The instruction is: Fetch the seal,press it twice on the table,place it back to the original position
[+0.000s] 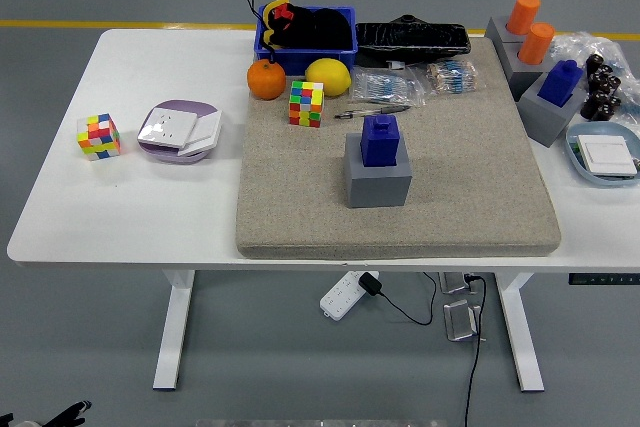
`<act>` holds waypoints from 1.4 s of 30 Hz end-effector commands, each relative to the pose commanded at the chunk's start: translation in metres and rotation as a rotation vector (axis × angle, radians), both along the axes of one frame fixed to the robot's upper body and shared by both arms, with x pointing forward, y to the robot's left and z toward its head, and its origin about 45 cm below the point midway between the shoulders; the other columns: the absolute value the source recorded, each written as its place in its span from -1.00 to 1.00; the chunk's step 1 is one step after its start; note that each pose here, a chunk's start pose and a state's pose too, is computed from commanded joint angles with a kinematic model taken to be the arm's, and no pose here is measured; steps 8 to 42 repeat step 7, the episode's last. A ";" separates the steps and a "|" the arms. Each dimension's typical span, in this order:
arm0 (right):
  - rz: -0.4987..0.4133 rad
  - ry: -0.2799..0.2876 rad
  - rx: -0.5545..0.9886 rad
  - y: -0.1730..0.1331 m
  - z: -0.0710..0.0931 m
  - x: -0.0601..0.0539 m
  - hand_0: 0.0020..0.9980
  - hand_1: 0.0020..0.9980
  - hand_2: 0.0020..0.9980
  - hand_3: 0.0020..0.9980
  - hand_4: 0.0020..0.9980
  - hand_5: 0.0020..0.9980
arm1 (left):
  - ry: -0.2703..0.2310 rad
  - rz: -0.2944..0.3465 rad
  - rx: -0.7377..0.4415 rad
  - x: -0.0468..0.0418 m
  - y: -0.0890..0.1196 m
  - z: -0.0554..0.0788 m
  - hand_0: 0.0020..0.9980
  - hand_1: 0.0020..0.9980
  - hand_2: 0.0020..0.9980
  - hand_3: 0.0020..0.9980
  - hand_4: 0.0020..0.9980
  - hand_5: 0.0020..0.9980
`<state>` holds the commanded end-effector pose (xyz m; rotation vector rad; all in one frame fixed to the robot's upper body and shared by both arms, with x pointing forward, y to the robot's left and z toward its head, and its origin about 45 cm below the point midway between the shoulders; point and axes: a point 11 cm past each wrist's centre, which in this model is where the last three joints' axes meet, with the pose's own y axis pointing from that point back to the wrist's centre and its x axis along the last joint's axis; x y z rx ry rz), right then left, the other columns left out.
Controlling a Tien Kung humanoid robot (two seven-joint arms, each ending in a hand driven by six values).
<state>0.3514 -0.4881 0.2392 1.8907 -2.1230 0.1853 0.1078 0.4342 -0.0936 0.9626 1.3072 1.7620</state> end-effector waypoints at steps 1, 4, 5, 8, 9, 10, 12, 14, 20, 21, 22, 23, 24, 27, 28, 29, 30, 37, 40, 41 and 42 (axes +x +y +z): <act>-0.001 0.001 0.001 0.000 -0.001 0.000 0.74 0.65 0.67 0.74 1.00 -0.12 | 0.000 0.001 0.000 -0.0003 0.000 0.000 0.63 0.58 0.53 0.61 0.39 -0.16; -0.004 0.002 0.004 0.000 -0.002 -0.001 0.74 0.65 0.67 0.74 1.00 -0.12 | 0.002 0.001 -0.001 -0.0009 -0.001 -0.001 0.63 0.58 0.53 0.61 0.39 -0.16; -0.003 0.001 0.004 0.000 -0.001 -0.001 0.74 0.65 0.67 0.74 1.00 -0.12 | 0.001 0.002 -0.001 -0.0007 -0.001 -0.001 0.63 0.58 0.53 0.61 0.39 -0.16; -0.003 0.000 0.004 0.000 -0.001 -0.001 0.74 0.65 0.67 0.74 1.00 -0.12 | 0.000 0.002 -0.001 0.0002 -0.001 0.000 0.63 0.58 0.53 0.61 0.39 -0.16; -0.003 0.000 0.004 0.000 -0.001 -0.001 0.74 0.65 0.67 0.74 1.00 -0.12 | 0.000 0.002 -0.001 0.0002 -0.001 0.000 0.63 0.58 0.53 0.61 0.39 -0.16; -0.003 0.000 0.004 0.000 -0.001 -0.001 0.74 0.65 0.67 0.74 1.00 -0.12 | 0.000 0.002 -0.001 0.0002 -0.001 0.000 0.63 0.58 0.53 0.61 0.39 -0.16; -0.003 0.000 0.004 0.000 -0.001 -0.001 0.74 0.65 0.67 0.74 1.00 -0.12 | 0.000 0.002 -0.001 0.0002 -0.001 0.000 0.63 0.58 0.53 0.61 0.39 -0.16; -0.003 0.000 0.004 0.000 -0.001 -0.001 0.74 0.65 0.67 0.74 1.00 -0.12 | 0.000 0.002 -0.001 0.0002 -0.001 0.000 0.63 0.58 0.53 0.61 0.39 -0.16; -0.003 0.000 0.004 0.000 -0.001 -0.001 0.74 0.65 0.67 0.74 1.00 -0.12 | 0.000 0.002 -0.001 0.0002 -0.001 0.000 0.63 0.58 0.53 0.61 0.39 -0.16; -0.003 0.000 0.004 0.000 -0.001 -0.001 0.74 0.65 0.67 0.74 1.00 -0.12 | 0.000 0.002 -0.001 0.0002 -0.001 0.000 0.63 0.58 0.53 0.61 0.39 -0.16; -0.003 0.000 0.004 0.000 -0.001 -0.001 0.74 0.65 0.67 0.74 1.00 -0.12 | 0.000 0.002 -0.001 0.0002 -0.001 0.000 0.63 0.58 0.53 0.61 0.39 -0.16; -0.003 0.000 0.004 0.000 -0.001 -0.001 0.74 0.65 0.67 0.74 1.00 -0.12 | 0.000 0.002 -0.001 0.0002 -0.001 0.000 0.63 0.58 0.53 0.61 0.39 -0.16; -0.003 0.000 0.004 0.000 -0.001 -0.001 0.74 0.65 0.67 0.74 1.00 -0.12 | 0.000 0.002 -0.001 0.0002 -0.001 0.000 0.63 0.58 0.53 0.61 0.39 -0.16; -0.003 0.000 0.004 0.000 -0.001 -0.001 0.74 0.65 0.67 0.74 1.00 -0.12 | 0.000 0.002 -0.001 0.0002 -0.001 0.000 0.63 0.58 0.53 0.61 0.39 -0.16; -0.003 0.000 0.004 0.000 -0.001 -0.001 0.74 0.65 0.67 0.74 1.00 -0.12 | 0.000 0.002 -0.001 0.0002 -0.001 0.000 0.63 0.58 0.53 0.61 0.39 -0.16; -0.003 0.000 0.004 0.000 -0.001 -0.001 0.74 0.65 0.67 0.74 1.00 -0.12 | 0.000 0.002 -0.001 0.0002 -0.001 0.000 0.63 0.58 0.53 0.61 0.39 -0.16; -0.003 0.000 0.004 0.000 -0.001 -0.001 0.74 0.65 0.67 0.74 1.00 -0.12 | 0.000 0.002 -0.001 0.0002 -0.001 0.000 0.63 0.58 0.53 0.61 0.39 -0.16; -0.003 0.000 0.004 0.000 -0.001 -0.001 0.74 0.65 0.67 0.74 1.00 -0.12 | 0.000 0.002 -0.001 0.0002 -0.001 0.000 0.63 0.58 0.53 0.61 0.39 -0.16; -0.003 0.000 0.004 0.000 -0.001 -0.001 0.74 0.65 0.67 0.74 1.00 -0.12 | 0.000 0.002 -0.001 0.0002 -0.001 0.000 0.63 0.58 0.53 0.61 0.39 -0.16; -0.003 0.000 0.004 0.000 -0.001 -0.001 0.74 0.65 0.67 0.74 1.00 -0.12 | 0.000 0.002 -0.001 0.0002 -0.001 0.000 0.63 0.58 0.53 0.61 0.39 -0.16; -0.003 0.000 0.004 0.000 -0.001 -0.001 0.74 0.65 0.67 0.74 1.00 -0.12 | 0.000 0.002 -0.001 0.0002 -0.001 0.000 0.63 0.58 0.53 0.61 0.39 -0.16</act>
